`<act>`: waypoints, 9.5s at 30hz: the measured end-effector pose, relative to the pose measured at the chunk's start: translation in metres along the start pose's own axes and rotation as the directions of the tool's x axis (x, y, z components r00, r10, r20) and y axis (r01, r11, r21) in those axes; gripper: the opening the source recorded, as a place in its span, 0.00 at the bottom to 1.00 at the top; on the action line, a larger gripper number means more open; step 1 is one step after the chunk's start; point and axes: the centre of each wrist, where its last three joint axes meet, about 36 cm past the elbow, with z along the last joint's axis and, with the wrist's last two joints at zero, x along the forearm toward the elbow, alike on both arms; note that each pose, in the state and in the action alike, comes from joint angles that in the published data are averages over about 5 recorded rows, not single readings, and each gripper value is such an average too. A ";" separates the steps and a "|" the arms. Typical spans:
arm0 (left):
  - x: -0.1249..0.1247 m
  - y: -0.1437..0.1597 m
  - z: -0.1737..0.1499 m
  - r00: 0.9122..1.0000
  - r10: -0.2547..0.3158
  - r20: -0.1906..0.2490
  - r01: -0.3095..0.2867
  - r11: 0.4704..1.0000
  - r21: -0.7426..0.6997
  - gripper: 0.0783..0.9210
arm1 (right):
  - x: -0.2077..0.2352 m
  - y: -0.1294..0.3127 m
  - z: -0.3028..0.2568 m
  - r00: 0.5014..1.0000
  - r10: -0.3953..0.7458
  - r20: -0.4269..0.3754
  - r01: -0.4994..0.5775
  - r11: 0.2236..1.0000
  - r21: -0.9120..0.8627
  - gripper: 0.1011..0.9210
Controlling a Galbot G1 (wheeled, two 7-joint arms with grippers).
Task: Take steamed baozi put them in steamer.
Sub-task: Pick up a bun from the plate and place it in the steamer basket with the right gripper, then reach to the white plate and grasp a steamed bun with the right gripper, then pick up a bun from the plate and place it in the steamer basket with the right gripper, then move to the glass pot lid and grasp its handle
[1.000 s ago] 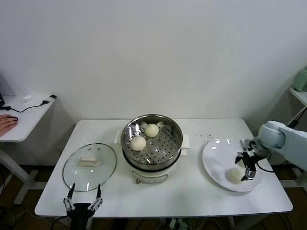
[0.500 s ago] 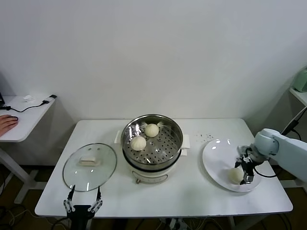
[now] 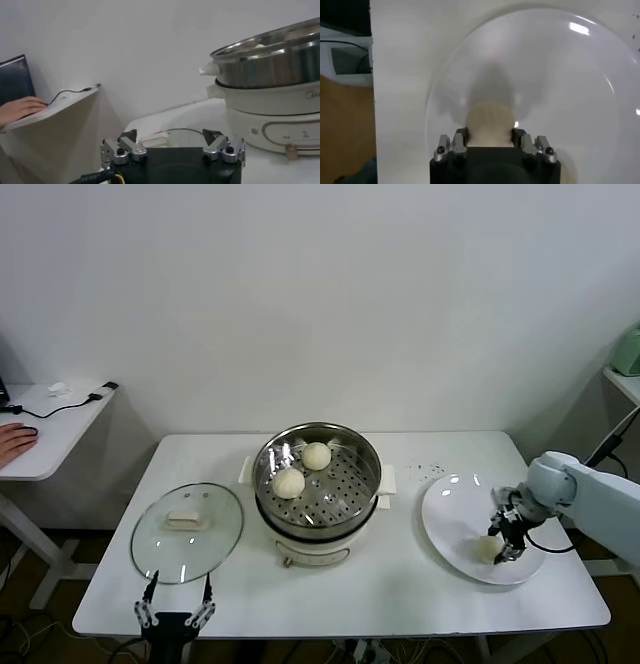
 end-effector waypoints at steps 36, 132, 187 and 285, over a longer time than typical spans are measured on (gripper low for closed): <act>-0.005 0.008 0.002 1.000 0.013 0.001 -0.013 1.000 -0.014 0.88 | 0.205 -0.054 -0.418 0.986 0.165 0.005 -0.007 0.010 1.000 0.57; -0.004 0.012 0.001 1.000 0.012 -0.005 -0.012 0.999 -0.043 0.88 | 0.004 -0.056 0.062 0.992 0.073 -0.107 -0.081 0.994 -0.073 0.88; 0.001 0.002 -0.001 0.997 0.077 0.029 -0.075 0.996 -0.055 0.88 | 0.203 -0.119 -0.320 0.981 0.090 0.174 -0.112 0.986 0.121 0.55; -0.033 0.047 -0.017 0.991 0.072 0.114 0.037 0.667 -0.745 0.88 | -0.049 0.166 -0.043 0.049 0.862 0.505 -0.113 0.507 -0.855 0.88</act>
